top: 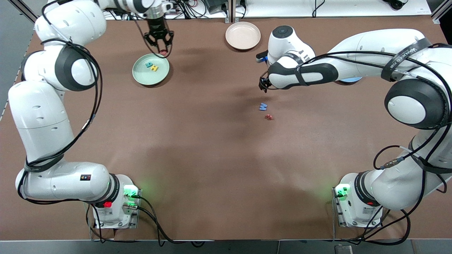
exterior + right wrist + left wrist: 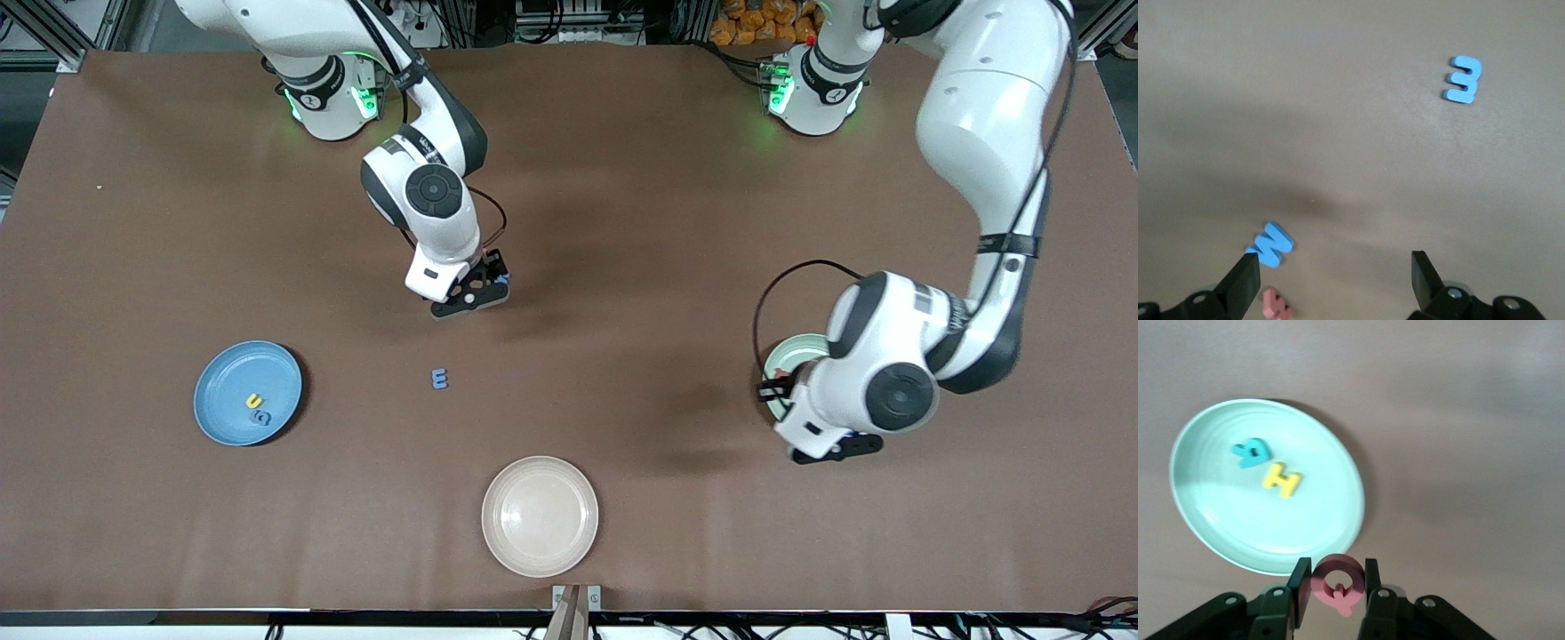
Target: Sort upper and lower case letters into plates
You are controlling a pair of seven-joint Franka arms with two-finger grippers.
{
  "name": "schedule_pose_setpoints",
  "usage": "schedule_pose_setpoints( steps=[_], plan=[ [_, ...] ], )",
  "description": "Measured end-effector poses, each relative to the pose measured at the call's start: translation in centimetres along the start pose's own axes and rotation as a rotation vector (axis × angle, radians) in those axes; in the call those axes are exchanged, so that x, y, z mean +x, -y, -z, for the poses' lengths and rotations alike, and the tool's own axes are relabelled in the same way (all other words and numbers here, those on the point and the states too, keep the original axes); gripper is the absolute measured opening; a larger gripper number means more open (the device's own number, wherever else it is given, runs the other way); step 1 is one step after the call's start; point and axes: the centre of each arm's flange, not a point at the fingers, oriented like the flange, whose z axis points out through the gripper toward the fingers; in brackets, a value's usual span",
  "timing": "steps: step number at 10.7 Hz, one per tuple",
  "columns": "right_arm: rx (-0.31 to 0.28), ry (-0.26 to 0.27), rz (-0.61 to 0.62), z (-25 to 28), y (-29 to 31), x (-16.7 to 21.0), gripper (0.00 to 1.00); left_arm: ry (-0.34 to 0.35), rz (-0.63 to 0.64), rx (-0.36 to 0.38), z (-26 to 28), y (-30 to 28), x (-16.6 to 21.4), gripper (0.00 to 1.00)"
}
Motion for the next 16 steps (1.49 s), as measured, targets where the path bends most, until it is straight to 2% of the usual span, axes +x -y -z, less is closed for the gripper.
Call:
schedule_pose_setpoints(
  steps=[3,5,7,9,10,11,13,16],
  plan=[
    [-0.005,0.003,0.164,0.4,-0.2,-0.8,1.0,0.046,0.013,-0.01,-3.6,2.9,1.7,0.37],
    [-0.001,-0.019,0.27,0.5,0.4,-0.8,1.0,0.049,-0.018,-0.012,-4.8,3.2,2.1,0.37],
    [-0.002,-0.023,0.388,0.5,2.2,-1.3,1.0,0.039,-0.043,-0.013,-4.8,3.7,2.4,0.56],
    [-0.003,-0.024,0.458,-0.1,4.5,-2.5,1.0,0.029,-0.058,-0.013,-4.5,2.8,2.2,0.86],
    [-0.001,-0.032,0.485,-0.7,5.6,-3.3,1.0,0.022,-0.067,-0.012,-4.1,2.1,1.9,0.97],
    [0.0,-0.035,0.513,-1.4,6.9,-4.2,1.0,0.011,-0.074,-0.013,-3.5,1.7,1.7,1.0],
    [0.0,-0.032,0.564,-2.6,8.8,-6.0,1.0,-0.023,-0.087,-0.017,-1.0,1.8,1.4,1.0],
    [0.007,-0.045,0.631,-4.3,8.7,-7.4,1.0,-0.09,-0.142,-0.001,6.3,2.6,-1.1,1.0]
  ],
)
